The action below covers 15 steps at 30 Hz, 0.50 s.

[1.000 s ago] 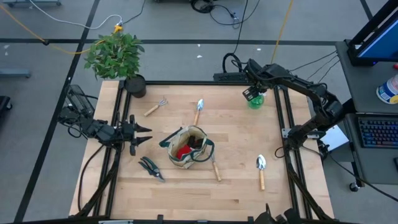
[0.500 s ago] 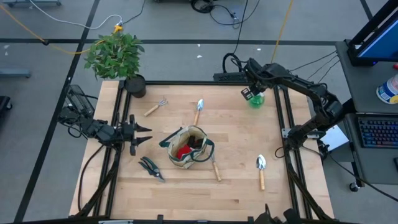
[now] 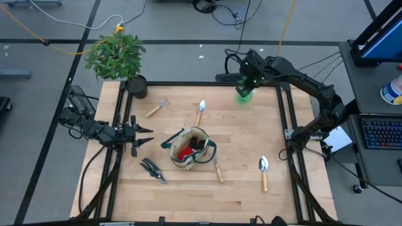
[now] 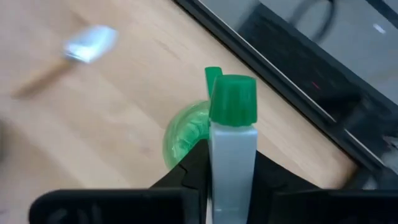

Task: Pick & Place Garden tools in Gardening bag
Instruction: Put the green spray bottle into the brown bag

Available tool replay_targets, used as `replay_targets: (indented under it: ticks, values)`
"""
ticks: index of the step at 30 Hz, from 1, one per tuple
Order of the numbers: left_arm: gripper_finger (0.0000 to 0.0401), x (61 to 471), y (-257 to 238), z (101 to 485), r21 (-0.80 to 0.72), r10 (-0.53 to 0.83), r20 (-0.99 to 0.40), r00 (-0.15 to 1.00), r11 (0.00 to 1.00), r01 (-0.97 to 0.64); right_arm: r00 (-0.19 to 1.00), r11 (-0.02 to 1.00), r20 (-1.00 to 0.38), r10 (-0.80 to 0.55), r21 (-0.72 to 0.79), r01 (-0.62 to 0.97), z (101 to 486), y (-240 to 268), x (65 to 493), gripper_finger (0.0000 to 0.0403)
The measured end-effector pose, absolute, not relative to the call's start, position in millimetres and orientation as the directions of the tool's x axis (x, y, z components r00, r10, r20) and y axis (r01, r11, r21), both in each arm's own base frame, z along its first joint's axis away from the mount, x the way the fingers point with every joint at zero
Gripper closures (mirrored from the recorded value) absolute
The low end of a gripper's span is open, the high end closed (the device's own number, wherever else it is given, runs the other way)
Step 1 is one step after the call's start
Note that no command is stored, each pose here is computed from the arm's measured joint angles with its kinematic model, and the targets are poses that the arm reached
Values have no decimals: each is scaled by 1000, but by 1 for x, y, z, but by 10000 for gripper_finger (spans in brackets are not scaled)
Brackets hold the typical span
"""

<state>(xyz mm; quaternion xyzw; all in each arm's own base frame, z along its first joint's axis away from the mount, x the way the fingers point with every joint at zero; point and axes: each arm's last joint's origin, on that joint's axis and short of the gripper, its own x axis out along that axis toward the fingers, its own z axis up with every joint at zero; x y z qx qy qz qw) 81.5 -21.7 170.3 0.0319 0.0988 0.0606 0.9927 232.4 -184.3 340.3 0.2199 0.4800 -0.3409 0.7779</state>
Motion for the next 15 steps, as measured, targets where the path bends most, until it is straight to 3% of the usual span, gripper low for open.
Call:
replay_targets:
  ticks: [9,15]
  values:
    - [247,82,-22,170,75,127,-193,973,991,-114,621,801,-759,-197,240,548,390,-161,258,356]
    - [247,82,-22,170,72,126,-193,973,991,-114,792,856,-609,-44,385,344,407,-141,279,356]
